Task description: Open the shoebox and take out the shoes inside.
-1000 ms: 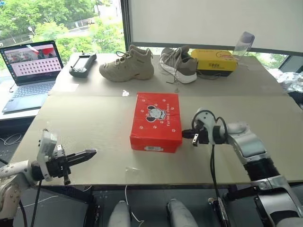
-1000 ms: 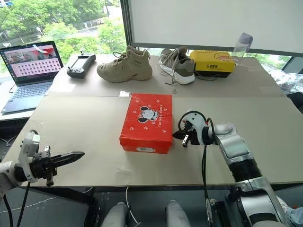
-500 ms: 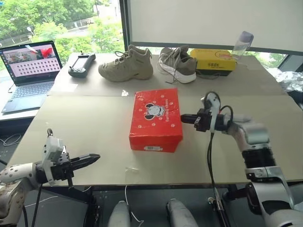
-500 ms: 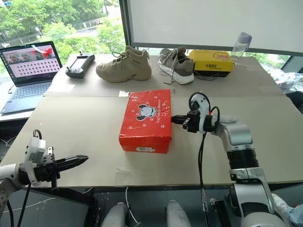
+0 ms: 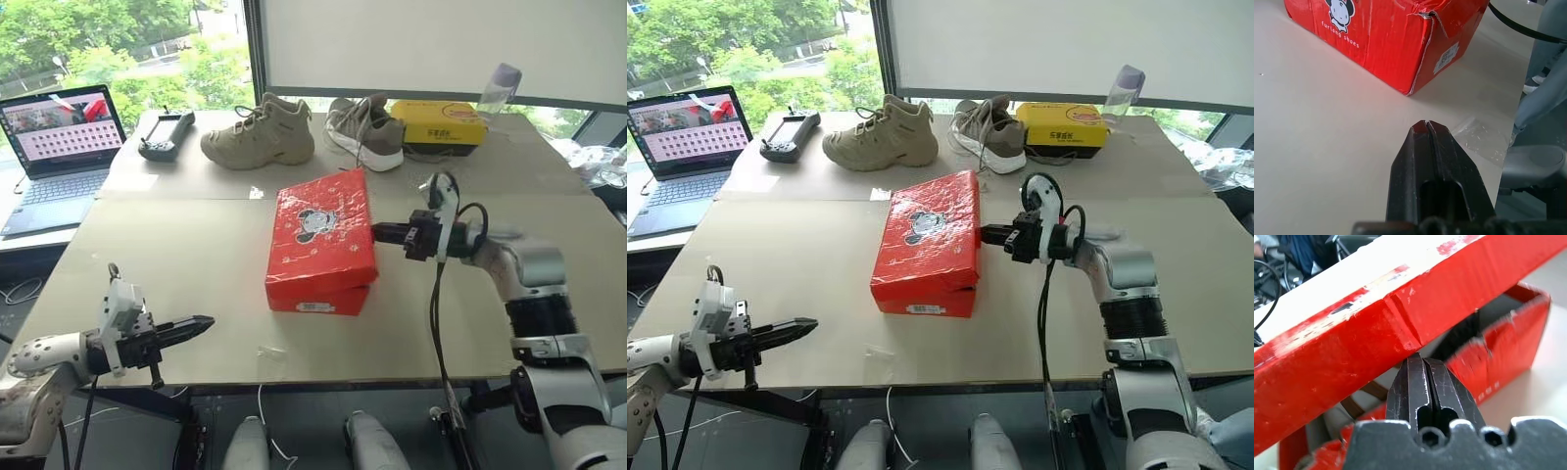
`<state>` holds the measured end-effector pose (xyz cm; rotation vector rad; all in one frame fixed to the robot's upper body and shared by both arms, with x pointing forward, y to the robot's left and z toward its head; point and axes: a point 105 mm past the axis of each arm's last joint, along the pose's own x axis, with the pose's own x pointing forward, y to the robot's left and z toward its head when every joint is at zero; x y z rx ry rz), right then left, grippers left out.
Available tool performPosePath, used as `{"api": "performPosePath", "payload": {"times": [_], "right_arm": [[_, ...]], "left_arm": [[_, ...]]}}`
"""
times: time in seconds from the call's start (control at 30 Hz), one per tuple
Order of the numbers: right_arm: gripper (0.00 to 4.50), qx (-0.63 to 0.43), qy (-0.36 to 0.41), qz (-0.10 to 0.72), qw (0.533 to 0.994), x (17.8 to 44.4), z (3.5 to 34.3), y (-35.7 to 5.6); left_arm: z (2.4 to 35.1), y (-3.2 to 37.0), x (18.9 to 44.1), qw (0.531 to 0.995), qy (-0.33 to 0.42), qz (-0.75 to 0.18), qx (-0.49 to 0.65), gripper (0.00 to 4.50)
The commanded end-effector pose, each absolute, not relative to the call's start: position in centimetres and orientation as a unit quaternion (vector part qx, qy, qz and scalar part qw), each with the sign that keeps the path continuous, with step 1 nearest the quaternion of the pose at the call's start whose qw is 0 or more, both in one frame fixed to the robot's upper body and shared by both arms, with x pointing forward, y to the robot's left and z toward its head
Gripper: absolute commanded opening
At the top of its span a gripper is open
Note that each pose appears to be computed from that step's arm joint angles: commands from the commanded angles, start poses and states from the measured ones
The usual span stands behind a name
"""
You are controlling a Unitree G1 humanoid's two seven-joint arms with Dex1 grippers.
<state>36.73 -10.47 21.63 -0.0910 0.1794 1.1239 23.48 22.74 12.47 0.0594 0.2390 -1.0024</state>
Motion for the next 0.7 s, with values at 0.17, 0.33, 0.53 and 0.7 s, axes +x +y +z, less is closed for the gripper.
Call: {"api": "performPosePath", "payload": {"times": [0.17, 0.33, 0.53, 0.7], "right_arm": [[0.07, -0.209, -0.055, 0.583, 0.783, 34.3, 31.8, 0.1], [0.07, -0.08, -0.12, 0.563, 0.814, 35.0, 36.5, 2.4], [0.07, -0.074, -0.062, 0.556, 0.825, 36.4, 32.9, 1.1], [0.07, -0.085, -0.043, 0.546, 0.833, 37.0, 31.5, 0.6]], "left_arm": [[12.9, 22.4, 23.9, 0.862, 0.102, -0.496, 0.041, 0.0], [12.9, 22.3, 23.9, 0.861, 0.101, -0.498, 0.041, 0.0], [12.7, 22.4, 22.7, 0.862, 0.107, -0.494, 0.034, 0.0], [13.0, 22.6, 22.5, 0.87, 0.102, -0.481, 0.034, 0.0]]}}
